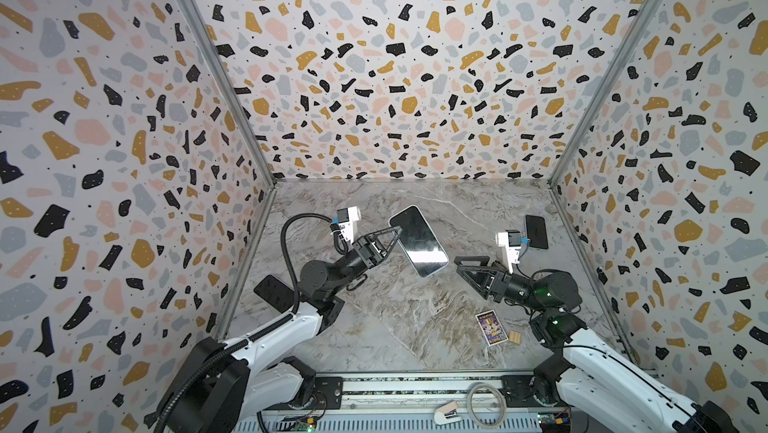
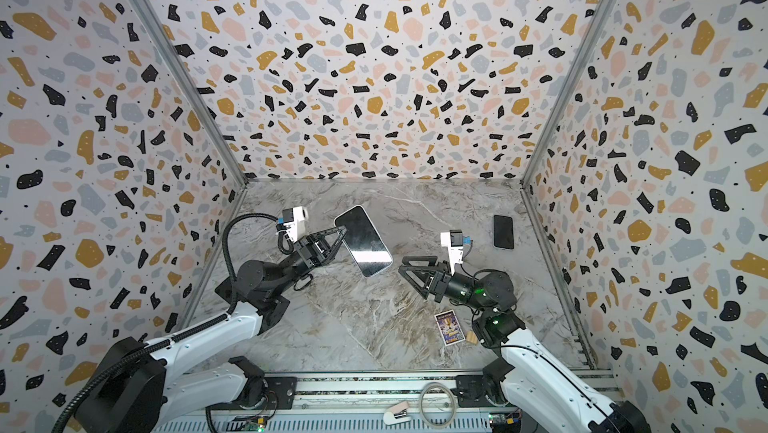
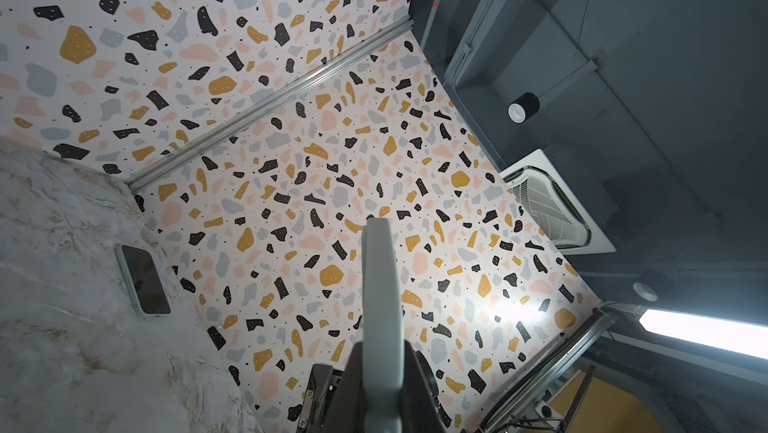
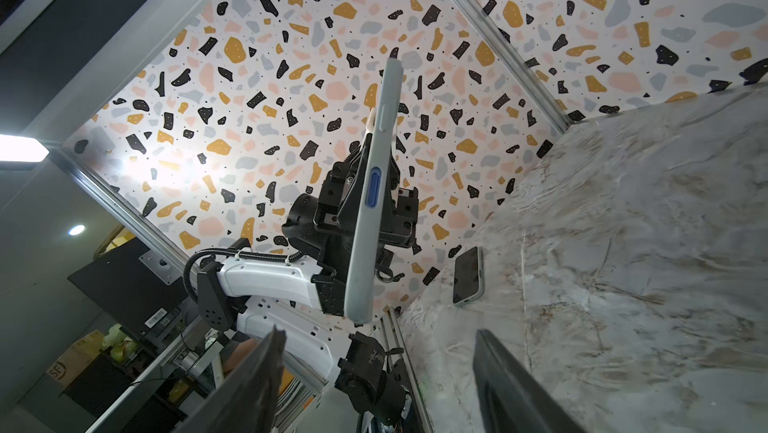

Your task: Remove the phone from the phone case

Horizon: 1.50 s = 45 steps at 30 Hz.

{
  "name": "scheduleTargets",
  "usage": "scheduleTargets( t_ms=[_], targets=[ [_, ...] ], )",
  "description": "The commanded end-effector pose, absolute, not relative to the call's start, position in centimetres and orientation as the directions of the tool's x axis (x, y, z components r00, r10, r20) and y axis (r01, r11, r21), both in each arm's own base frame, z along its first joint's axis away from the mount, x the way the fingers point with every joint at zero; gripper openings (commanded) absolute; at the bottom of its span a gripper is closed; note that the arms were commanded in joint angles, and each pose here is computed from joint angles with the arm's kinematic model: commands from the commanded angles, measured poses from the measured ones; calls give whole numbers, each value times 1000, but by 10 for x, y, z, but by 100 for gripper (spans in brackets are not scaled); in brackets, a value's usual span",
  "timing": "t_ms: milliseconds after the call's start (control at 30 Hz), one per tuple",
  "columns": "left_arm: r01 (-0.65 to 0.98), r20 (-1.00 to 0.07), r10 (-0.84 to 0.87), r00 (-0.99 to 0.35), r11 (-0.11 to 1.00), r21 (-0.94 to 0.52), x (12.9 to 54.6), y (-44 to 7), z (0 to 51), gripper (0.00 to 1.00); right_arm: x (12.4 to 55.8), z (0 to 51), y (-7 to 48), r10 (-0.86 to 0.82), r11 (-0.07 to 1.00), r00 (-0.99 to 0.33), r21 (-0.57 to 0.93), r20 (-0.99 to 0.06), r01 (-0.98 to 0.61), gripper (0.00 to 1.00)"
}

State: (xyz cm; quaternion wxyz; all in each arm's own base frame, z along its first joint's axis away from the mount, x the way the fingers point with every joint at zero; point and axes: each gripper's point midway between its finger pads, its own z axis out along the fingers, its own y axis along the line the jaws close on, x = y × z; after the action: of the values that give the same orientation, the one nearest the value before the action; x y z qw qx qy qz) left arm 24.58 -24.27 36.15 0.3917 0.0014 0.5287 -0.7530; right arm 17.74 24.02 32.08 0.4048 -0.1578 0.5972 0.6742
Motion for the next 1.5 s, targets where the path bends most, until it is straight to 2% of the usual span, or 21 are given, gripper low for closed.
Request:
scheduleTargets(
  t_ms=[0, 333, 633, 900, 1300, 1467],
  targets=[
    [690, -449, -620, -644, -215, -691, 227, -232, 398, 0, 164, 346, 243, 379, -42, -583, 616, -718, -786, 67],
    [690, -449, -620, -643, -215, -691, 226, -231, 397, 0, 158, 362, 254, 382, -82, -568, 585, -729, -807, 55],
    [693, -457, -618, -640, -208, -690, 225, -232, 396, 0, 157, 367, 257, 388, -112, -574, 581, -721, -806, 37],
    [694, -459, -615, -641, -209, -689, 223, -233, 395, 0, 159, 368, 258, 397, -107, -567, 577, -722, -810, 28],
    [694, -465, -605, -647, -214, -687, 221, -236, 393, 0, 161, 366, 257, 404, -96, -556, 571, -726, -815, 5],
    [689, -444, -603, -662, -258, -677, 216, -235, 399, 0, 162, 361, 258, 404, -91, -553, 570, -729, -817, 0]
  ],
)
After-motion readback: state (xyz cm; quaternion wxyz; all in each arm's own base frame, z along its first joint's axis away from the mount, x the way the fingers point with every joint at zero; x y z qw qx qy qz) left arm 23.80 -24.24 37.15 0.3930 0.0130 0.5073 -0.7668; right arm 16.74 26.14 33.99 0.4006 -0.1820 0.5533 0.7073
